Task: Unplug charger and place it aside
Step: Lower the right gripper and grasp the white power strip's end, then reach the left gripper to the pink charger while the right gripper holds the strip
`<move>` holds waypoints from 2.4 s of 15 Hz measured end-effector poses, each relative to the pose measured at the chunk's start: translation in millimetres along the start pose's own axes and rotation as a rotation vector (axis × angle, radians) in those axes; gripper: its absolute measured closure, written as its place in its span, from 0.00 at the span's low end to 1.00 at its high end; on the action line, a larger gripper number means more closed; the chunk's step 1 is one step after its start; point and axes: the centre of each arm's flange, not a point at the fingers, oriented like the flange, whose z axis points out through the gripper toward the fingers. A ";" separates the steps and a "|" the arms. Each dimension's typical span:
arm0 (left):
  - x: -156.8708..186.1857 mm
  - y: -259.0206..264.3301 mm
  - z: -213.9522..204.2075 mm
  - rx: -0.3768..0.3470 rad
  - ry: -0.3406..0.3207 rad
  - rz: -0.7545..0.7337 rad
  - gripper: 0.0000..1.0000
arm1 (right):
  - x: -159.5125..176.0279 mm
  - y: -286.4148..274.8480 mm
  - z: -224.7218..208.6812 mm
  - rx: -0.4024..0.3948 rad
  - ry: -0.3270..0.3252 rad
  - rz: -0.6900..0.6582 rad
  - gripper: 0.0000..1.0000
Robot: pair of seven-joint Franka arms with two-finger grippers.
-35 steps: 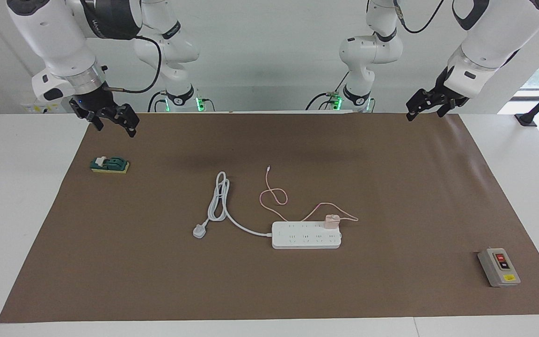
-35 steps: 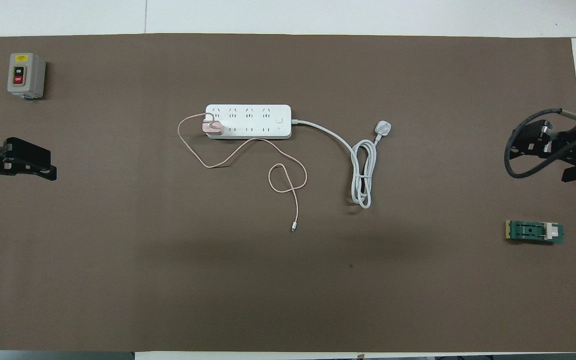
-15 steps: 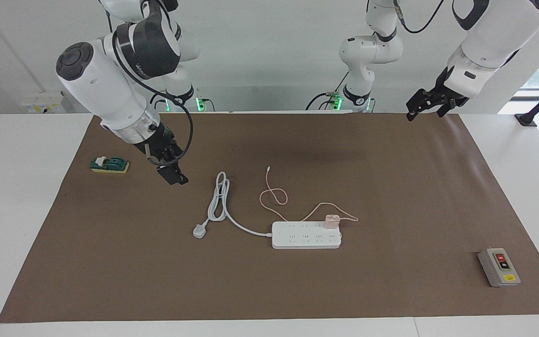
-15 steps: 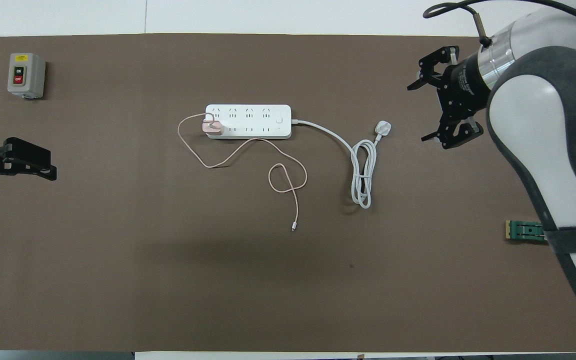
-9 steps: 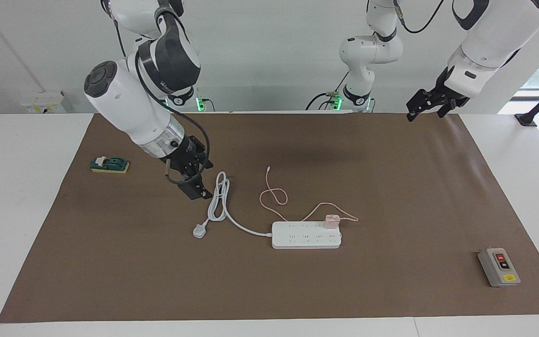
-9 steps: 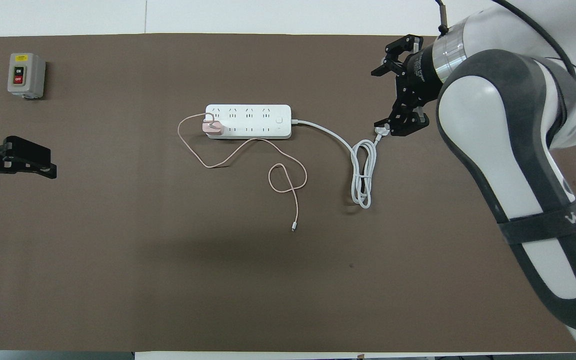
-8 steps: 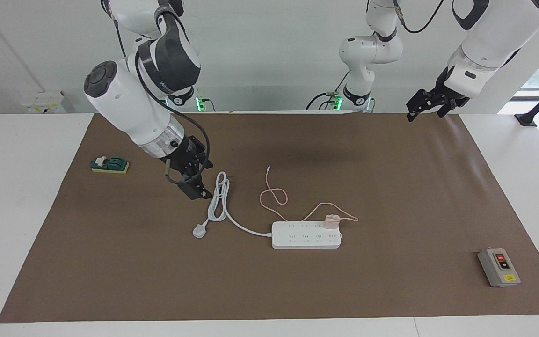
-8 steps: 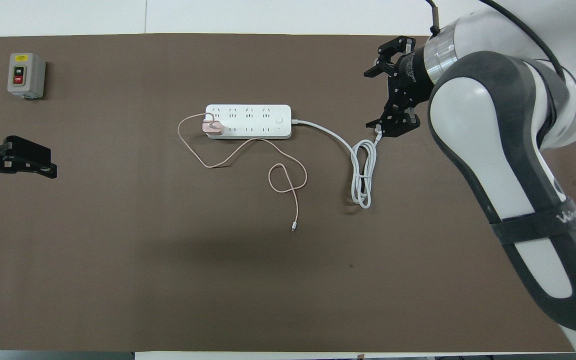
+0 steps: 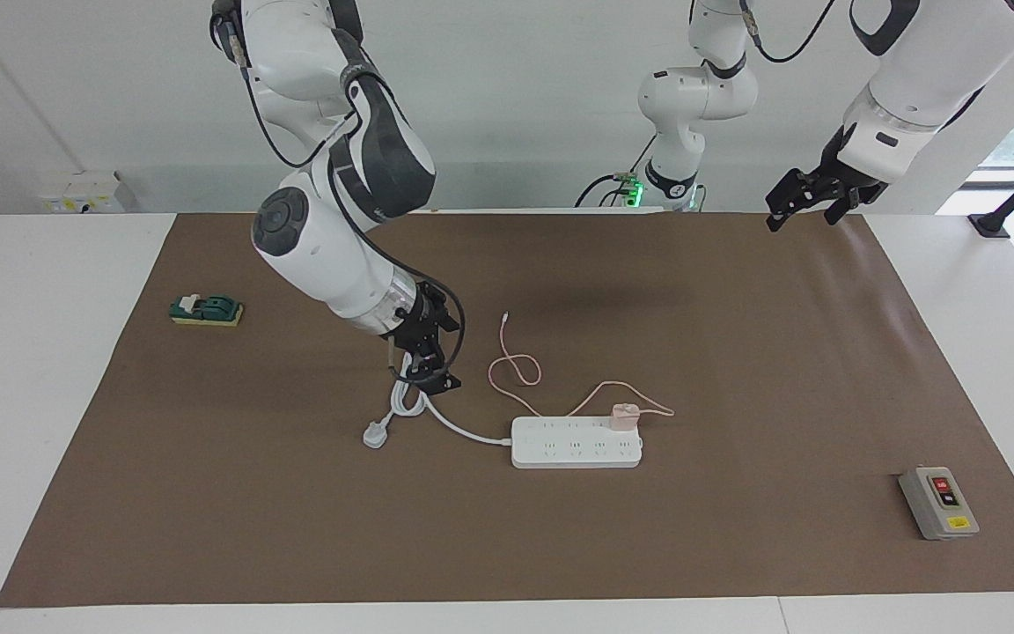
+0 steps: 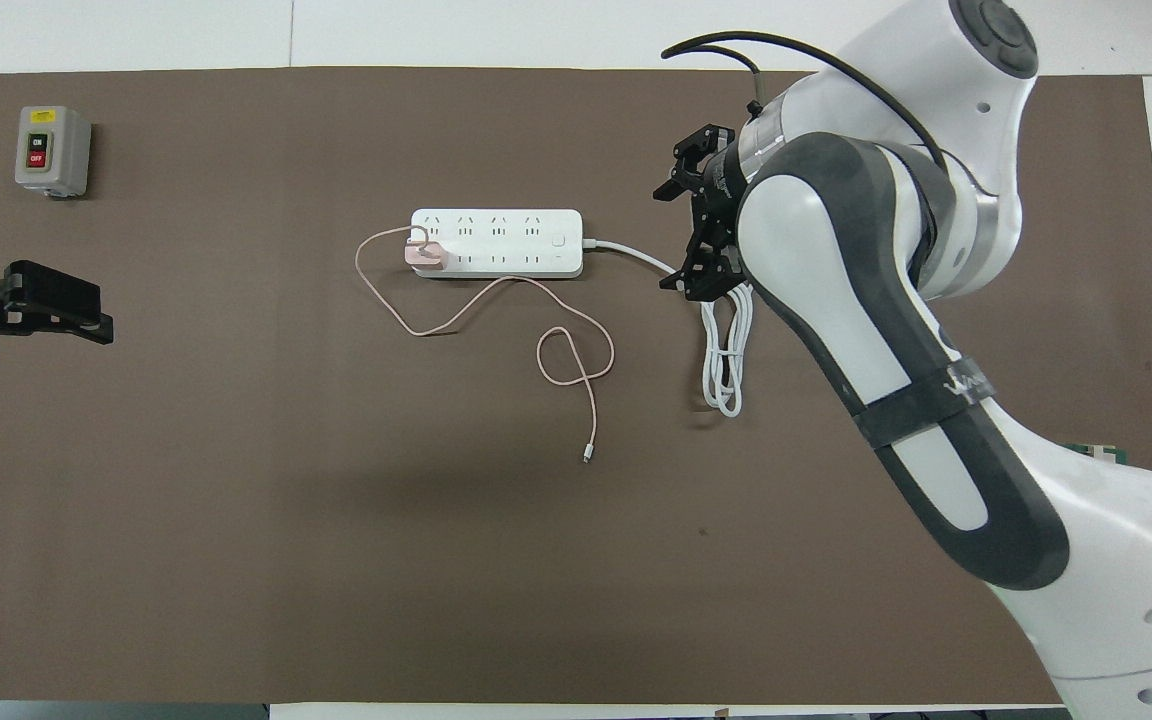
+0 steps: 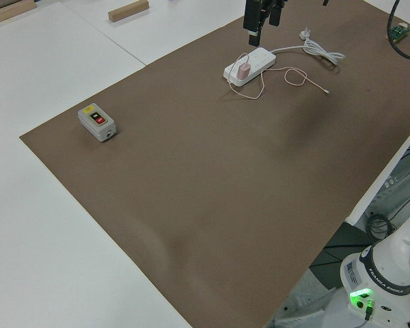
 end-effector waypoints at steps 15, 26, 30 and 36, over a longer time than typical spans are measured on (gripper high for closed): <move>2.2 0.3 -1.5 -0.004 0.019 0.000 0.00 | -16.7 -21.1 99.8 0.061 -0.015 -0.004 0.00; 2.3 0.3 -1.3 -0.004 0.020 0.000 0.00 | -26.2 -50.1 137.6 0.065 -0.023 -0.034 0.00; 7.5 1.6 1.6 -0.010 0.054 0.001 0.00 | -27.4 -50.1 143.3 0.061 -0.021 -0.037 0.00; 17.9 37.5 50.3 -0.044 0.119 -0.317 0.00 | -30.9 -45.1 165.2 0.035 -0.004 -0.073 0.00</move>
